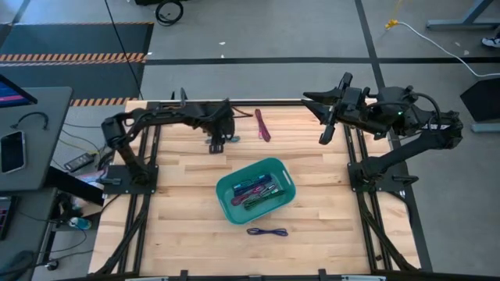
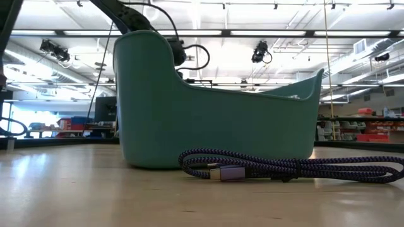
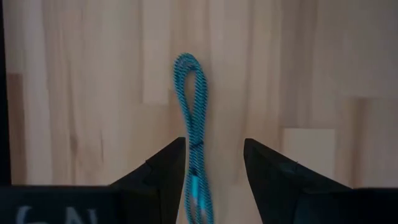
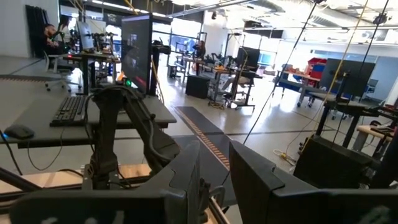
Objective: Pick and place USB-C Cables
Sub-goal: Put the blue charger cable into the blue bin
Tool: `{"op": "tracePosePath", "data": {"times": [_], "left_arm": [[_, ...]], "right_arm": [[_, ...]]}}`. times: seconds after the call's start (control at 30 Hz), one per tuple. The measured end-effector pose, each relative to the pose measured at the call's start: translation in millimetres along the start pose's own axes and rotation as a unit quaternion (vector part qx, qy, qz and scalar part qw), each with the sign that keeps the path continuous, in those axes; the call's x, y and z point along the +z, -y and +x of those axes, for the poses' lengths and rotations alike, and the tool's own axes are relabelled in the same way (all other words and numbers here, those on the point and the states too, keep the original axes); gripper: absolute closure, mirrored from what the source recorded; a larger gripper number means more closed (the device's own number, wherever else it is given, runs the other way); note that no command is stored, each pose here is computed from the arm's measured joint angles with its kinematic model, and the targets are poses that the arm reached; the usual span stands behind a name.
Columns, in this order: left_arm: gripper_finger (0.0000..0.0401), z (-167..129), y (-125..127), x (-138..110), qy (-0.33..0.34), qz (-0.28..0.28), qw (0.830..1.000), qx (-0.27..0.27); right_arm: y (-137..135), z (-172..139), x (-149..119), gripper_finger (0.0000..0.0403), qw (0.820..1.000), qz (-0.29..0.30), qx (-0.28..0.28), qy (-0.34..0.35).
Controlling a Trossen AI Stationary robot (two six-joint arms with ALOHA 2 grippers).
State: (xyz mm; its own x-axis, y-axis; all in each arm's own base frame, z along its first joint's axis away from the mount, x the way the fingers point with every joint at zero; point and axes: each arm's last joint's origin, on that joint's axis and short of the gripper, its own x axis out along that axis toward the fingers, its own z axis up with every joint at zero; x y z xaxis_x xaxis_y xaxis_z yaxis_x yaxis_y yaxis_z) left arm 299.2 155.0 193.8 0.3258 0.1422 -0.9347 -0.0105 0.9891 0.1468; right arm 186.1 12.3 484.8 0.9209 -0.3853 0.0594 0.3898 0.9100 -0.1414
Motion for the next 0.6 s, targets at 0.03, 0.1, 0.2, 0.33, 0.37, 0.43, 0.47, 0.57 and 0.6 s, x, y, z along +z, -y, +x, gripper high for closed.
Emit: {"op": "tracePosePath", "data": {"times": [0.03, 0.1, 0.2, 0.33, 0.37, 0.43, 0.47, 0.57, 0.6], "left_arm": [[0.0232, 1.5, -2.9, 0.4, -0.002, -0.002, 1.000, 0.000], [0.0232, 4.1, -8.8, -0.1, -0.007, -0.008, 1.000, 0.001], [0.0232, 7.9, -13.8, -5.2, -0.023, -0.018, 1.000, -0.004], [0.0232, 14.9, -15.9, -13.4, -0.057, -0.027, 0.998, -0.020], [0.0232, 16.6, -16.5, -13.9, -0.059, -0.028, 0.998, -0.021], [0.0232, 20.6, -16.4, -15.5, -0.068, -0.030, 0.997, -0.026], [0.0231, 22.1, -16.5, -15.4, -0.069, -0.032, 0.997, -0.026], [0.0223, 25.9, -15.8, -15.7, -0.074, -0.044, 0.996, -0.029], [0.0216, 27.3, -15.4, -16.1, -0.077, -0.049, 0.995, -0.030]], "right_arm": [[0.0, 0.0, -0.2, 0.0311, 1.000, 0.000, 0.000, -0.001], [-0.1, 0.0, -0.5, 0.0311, 1.000, -0.001, 0.001, -0.002], [-0.1, 0.0, -0.8, 0.0311, 1.000, -0.002, 0.001, -0.004], [-0.2, 0.0, -0.9, 0.0311, 1.000, -0.003, 0.001, -0.004], [-0.2, 0.0, -1.1, 0.0311, 1.000, -0.003, 0.001, -0.005], [-0.3, 0.0, -1.7, 0.0311, 1.000, -0.005, 0.002, -0.008], [-0.4, 0.0, -2.1, 0.0311, 1.000, -0.006, 0.002, -0.010], [-0.5, 0.0, -2.7, 0.0311, 1.000, -0.007, 0.002, -0.012], [-0.5, 0.0, -2.8, 0.0311, 1.000, -0.008, 0.003, -0.013]]}}
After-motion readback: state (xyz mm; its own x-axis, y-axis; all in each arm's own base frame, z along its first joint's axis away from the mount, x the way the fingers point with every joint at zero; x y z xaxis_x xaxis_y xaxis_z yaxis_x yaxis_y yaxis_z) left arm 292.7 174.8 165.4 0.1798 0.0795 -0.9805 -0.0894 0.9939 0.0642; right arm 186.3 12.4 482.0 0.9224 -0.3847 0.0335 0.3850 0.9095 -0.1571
